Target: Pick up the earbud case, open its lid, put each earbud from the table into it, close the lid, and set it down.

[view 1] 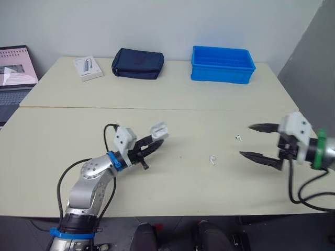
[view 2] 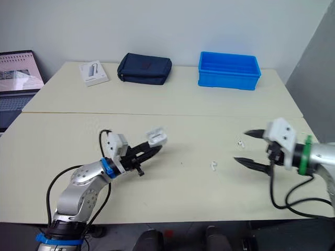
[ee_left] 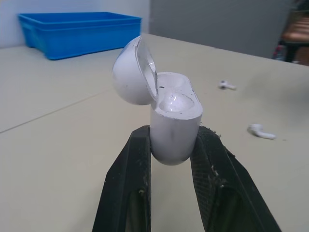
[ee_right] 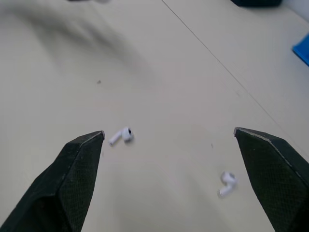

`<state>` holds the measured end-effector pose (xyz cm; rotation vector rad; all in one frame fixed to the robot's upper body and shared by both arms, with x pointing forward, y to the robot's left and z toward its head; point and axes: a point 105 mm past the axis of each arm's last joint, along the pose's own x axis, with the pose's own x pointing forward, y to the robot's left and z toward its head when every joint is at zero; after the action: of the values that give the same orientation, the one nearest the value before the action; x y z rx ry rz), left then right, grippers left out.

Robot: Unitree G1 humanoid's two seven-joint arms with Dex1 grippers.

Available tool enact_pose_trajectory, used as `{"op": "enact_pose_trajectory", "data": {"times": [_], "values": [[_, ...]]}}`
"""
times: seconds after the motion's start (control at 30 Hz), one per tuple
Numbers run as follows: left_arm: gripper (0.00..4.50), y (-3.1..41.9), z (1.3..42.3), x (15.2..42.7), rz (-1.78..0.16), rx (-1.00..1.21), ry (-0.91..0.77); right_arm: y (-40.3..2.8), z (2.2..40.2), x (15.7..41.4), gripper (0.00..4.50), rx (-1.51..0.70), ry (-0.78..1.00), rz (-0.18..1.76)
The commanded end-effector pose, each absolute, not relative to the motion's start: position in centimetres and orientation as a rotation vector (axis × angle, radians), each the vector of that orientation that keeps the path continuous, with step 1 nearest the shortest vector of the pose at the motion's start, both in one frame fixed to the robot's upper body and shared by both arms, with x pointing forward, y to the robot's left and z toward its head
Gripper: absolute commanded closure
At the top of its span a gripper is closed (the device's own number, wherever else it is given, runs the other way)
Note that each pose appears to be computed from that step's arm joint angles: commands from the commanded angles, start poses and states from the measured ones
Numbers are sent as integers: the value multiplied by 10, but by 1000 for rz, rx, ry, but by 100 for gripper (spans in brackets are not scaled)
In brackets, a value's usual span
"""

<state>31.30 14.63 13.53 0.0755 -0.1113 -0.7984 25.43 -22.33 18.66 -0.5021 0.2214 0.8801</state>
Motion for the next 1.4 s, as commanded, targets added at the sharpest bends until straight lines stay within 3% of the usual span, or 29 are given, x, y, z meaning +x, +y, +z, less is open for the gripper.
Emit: {"op": "enact_pose_trajectory", "data": {"times": [0.03, 0.33, 0.63, 0.93, 1.07, 1.4], "values": [[373, 149, 149, 311, -757, 65, -175, -241, 196, 243, 0, -554, 221, 826], [373, 142, 153, 308, -795, 61, -175, -277, 184, 223, 0, -549, 335, 702], [373, 142, 148, 311, -788, 70, -159, -263, 172, 216, 0, -544, 344, 728], [373, 139, 145, 309, -806, 73, -150, -187, 143, 252, 0, -369, 218, 660], [373, 136, 145, 308, -819, 74, -148, -148, 125, 260, 0, -291, 242, 694], [373, 135, 145, 308, -831, 80, -143, -116, 92, 290, 0, -234, 231, 522]]}}
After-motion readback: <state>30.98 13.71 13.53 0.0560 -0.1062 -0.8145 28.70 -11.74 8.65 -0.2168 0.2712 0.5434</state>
